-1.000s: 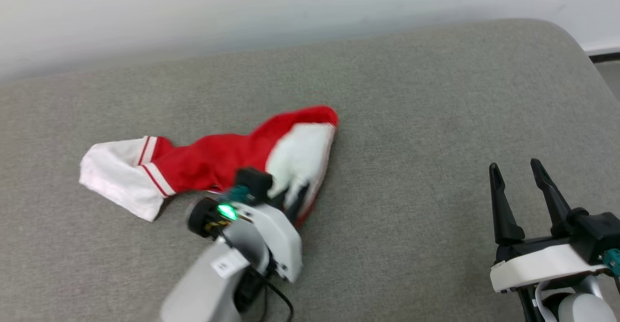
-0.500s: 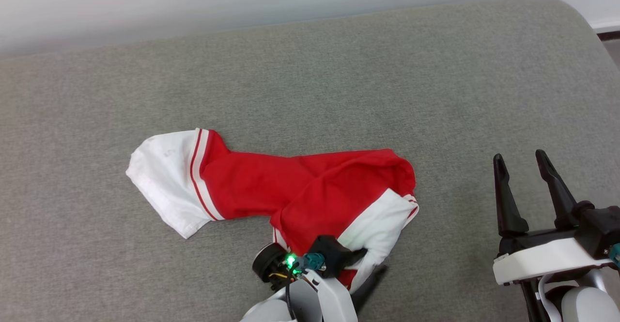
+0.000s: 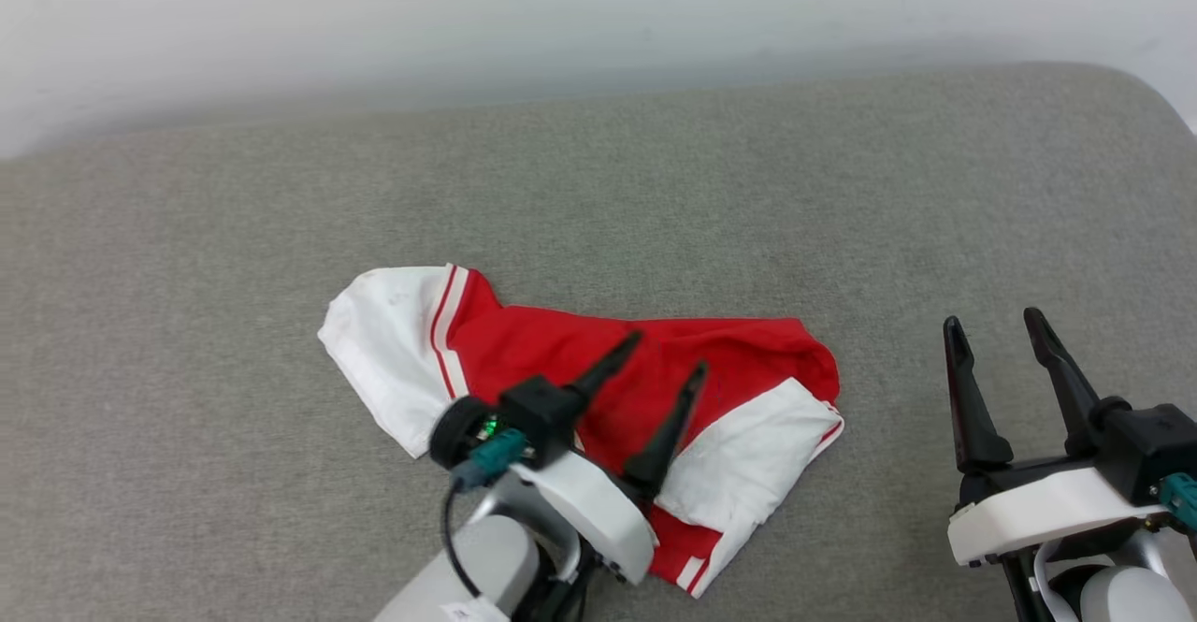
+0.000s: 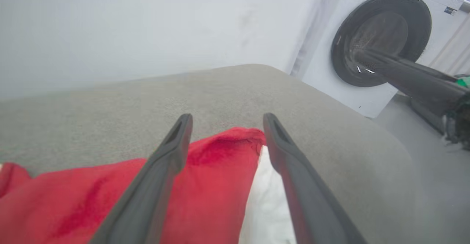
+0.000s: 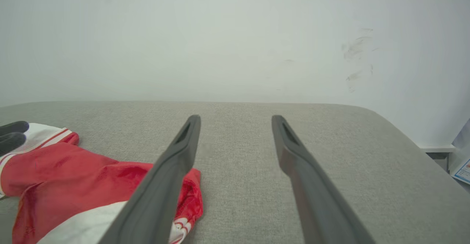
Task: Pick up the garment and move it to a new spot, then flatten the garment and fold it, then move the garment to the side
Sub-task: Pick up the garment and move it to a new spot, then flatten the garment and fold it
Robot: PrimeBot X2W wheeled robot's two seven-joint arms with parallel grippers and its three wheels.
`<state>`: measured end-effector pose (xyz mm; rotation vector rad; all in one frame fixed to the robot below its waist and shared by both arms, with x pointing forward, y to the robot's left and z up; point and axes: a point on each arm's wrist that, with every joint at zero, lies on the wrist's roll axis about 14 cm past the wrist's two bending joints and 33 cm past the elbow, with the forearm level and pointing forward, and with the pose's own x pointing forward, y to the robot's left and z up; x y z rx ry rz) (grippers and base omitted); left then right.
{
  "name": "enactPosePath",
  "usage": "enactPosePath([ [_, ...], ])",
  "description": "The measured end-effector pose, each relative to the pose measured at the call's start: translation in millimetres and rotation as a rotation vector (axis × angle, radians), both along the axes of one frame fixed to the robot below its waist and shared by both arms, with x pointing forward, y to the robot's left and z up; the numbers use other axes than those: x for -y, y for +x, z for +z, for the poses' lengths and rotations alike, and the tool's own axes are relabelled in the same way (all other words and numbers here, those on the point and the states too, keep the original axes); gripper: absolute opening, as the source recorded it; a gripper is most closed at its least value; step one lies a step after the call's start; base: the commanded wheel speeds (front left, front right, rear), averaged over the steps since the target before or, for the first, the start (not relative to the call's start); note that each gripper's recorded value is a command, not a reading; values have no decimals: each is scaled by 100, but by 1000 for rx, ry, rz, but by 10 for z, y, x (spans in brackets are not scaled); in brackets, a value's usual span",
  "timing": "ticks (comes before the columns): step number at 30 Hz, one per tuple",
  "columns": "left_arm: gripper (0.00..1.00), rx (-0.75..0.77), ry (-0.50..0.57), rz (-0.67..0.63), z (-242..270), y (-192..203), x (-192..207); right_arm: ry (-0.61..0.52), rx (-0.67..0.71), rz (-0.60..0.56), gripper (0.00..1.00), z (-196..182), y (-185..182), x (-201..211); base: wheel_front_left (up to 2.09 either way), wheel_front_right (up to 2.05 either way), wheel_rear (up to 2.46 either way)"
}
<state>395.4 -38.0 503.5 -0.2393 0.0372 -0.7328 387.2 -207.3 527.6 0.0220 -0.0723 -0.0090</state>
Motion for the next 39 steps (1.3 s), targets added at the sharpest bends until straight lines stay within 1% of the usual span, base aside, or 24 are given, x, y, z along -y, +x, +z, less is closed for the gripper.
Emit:
enactPosePath([
  [2, 100, 10, -35, 83, 112, 94, -164, -1, -1, 11, 100, 11, -8, -36, 0, 0, 0],
  [3, 100, 41, -56, 156, 244, 171, -334, -1, 7, 23, 100, 44, -8, -78, 0, 0, 0],
  [5, 100, 84, -70, 227, 392, 237, -528, 0, 5, 35, 100, 48, -21, -118, 0, 0, 0],
  [10, 100, 124, -30, 394, 425, 248, -1057, 2, 8, 60, 100, 79, -32, -202, 0, 0, 0],
  [14, 100, 121, -11, 532, 388, 222, -1521, 4, 5, 79, 100, 83, -46, -266, 0, 0, 0],
  [17, 100, 109, 8, 609, 326, 147, -1800, 5, 6, 87, 100, 92, -73, -295, 0, 0, 0],
  [22, 100, 106, 49, 652, 254, -7, -2031, 5, 0, 93, 100, 85, -143, -313, 0, 0, 0],
  [30, 100, 85, 57, 621, 151, -153, -1960, 11, -16, 79, 100, 60, -270, -265, 0, 0, 0],
  [39, 100, 81, 59, 606, 126, -174, -1920, 10, -20, 71, 100, 62, -314, -241, 0, 0, 0],
])
